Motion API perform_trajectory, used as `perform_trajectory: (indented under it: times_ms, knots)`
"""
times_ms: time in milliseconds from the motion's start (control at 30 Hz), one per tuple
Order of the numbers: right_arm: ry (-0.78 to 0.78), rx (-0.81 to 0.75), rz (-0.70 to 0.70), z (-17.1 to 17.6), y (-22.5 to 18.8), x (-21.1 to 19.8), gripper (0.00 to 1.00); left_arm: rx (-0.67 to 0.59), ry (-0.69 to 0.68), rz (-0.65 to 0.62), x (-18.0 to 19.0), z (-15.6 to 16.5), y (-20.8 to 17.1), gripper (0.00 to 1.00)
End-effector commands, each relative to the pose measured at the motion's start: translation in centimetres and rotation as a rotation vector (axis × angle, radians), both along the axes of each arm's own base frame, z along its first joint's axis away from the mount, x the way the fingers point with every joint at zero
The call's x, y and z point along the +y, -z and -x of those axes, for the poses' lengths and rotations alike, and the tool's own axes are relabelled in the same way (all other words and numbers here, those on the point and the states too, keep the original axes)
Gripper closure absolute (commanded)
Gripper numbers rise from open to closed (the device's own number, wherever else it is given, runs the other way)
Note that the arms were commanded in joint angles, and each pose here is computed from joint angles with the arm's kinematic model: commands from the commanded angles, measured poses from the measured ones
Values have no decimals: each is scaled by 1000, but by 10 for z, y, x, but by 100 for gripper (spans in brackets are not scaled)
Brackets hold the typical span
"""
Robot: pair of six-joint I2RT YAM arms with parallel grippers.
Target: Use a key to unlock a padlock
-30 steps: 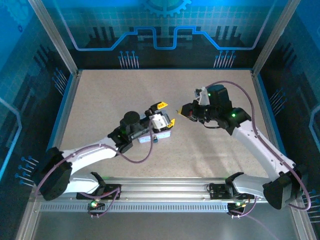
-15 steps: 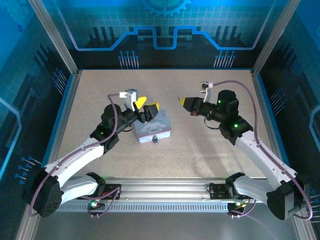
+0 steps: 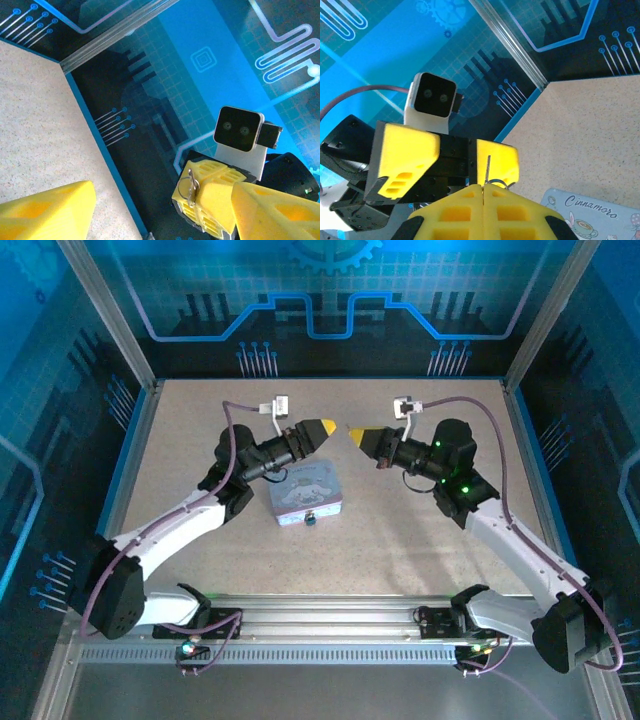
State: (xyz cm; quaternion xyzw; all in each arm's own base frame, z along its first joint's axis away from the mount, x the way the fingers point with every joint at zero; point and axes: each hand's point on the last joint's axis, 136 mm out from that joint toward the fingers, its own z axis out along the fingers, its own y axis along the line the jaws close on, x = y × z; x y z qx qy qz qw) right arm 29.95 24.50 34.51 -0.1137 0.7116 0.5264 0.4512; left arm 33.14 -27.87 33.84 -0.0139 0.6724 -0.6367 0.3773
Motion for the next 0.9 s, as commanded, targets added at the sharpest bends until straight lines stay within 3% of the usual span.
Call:
perform_trajectory:
  times_ms: [0,367,667,867]
  knots:
    - [-45,-36,-9,6,-7,10,100,-22,55,78,-5,4,-21,31]
    - [-66,4,0,5,0,23,100,-35,77,75,-10,7,-22,51]
    - [-81,13,4,5,2,31,100,-38,81,67,-11,8,-22,60]
    - [-74,20,6,3,3,32,100,-39,81,68,-11,9,-24,74]
